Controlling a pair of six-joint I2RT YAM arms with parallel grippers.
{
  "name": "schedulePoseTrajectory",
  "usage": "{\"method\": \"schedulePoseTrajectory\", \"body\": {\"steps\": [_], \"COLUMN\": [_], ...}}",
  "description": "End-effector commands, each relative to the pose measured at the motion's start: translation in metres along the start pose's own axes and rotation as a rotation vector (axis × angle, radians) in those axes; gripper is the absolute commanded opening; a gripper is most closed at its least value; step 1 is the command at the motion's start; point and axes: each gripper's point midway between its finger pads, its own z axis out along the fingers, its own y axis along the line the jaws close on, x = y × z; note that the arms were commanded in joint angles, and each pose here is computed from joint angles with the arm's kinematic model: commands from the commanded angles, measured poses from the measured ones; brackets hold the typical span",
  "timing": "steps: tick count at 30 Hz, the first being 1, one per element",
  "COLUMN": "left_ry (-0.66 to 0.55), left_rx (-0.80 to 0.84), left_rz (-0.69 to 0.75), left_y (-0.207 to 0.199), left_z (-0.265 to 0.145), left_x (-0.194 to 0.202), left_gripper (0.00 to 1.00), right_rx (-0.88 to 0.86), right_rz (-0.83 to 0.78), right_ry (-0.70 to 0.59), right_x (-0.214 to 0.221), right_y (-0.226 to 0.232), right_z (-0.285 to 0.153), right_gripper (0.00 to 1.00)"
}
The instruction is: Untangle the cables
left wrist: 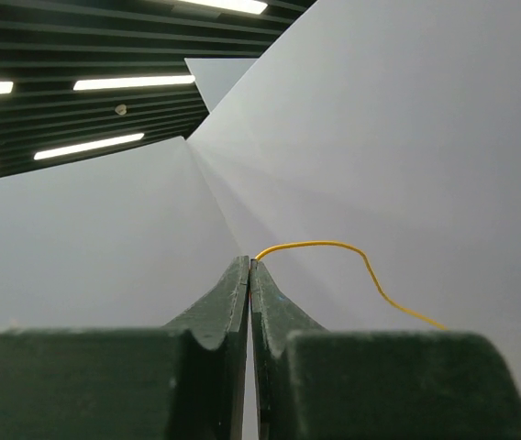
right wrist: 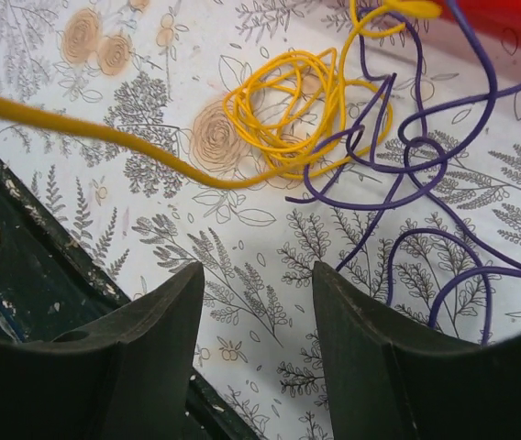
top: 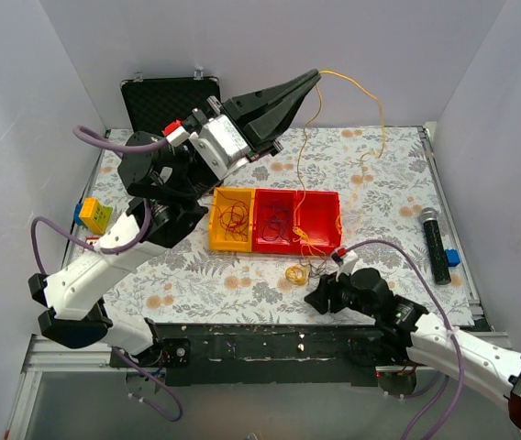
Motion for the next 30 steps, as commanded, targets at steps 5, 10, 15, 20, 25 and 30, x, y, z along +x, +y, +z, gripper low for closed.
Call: {"method": "schedulePoseTrajectory", "body": {"steps": [5, 10, 15, 20, 25, 30], "left_ry": [0.099, 0.165, 0.185, 0.195, 0.189, 0.164], "left_rx": [0.056, 0.105, 0.124, 0.138, 0.139, 0.138], "left_rz": [0.034, 0.026, 0.012, 0.003, -0.006, -0.012], "left_y": [-0.022, -0.043, -0.050, -0.055, -0.056, -0.054], "left_z": [-0.035, -0.055, -0.058, -0.057, -0.054, -0.050], "left_x": [0.028, 0.054, 0.061, 0.064, 0.062, 0.050], "left_gripper": [0.00, 0.00, 0.00, 0.00, 0.00, 0.00], "right_rx": [-0.128, -0.093, -0.153, -0.234, -0.203, -0.122], "right_rz": [-0.105, -0.158, -0.207, -0.279, -0.299, -0.274], "right_ry": [-0.260, -0.386, -0.453, -0.486, -0.518, -0.520], "right_x": [-0.114, -0.171, -0.200, -0.225, -0.235, -0.236], "right_y": [0.065, 0.083, 0.106, 0.132, 0.128, 0.110], "right_z": [-0.061, -0.105, -0.119, -0.111, -0.088, -0.062], "right_gripper": [0.66, 0.72, 0.75, 0.76, 0.75, 0.66]}}
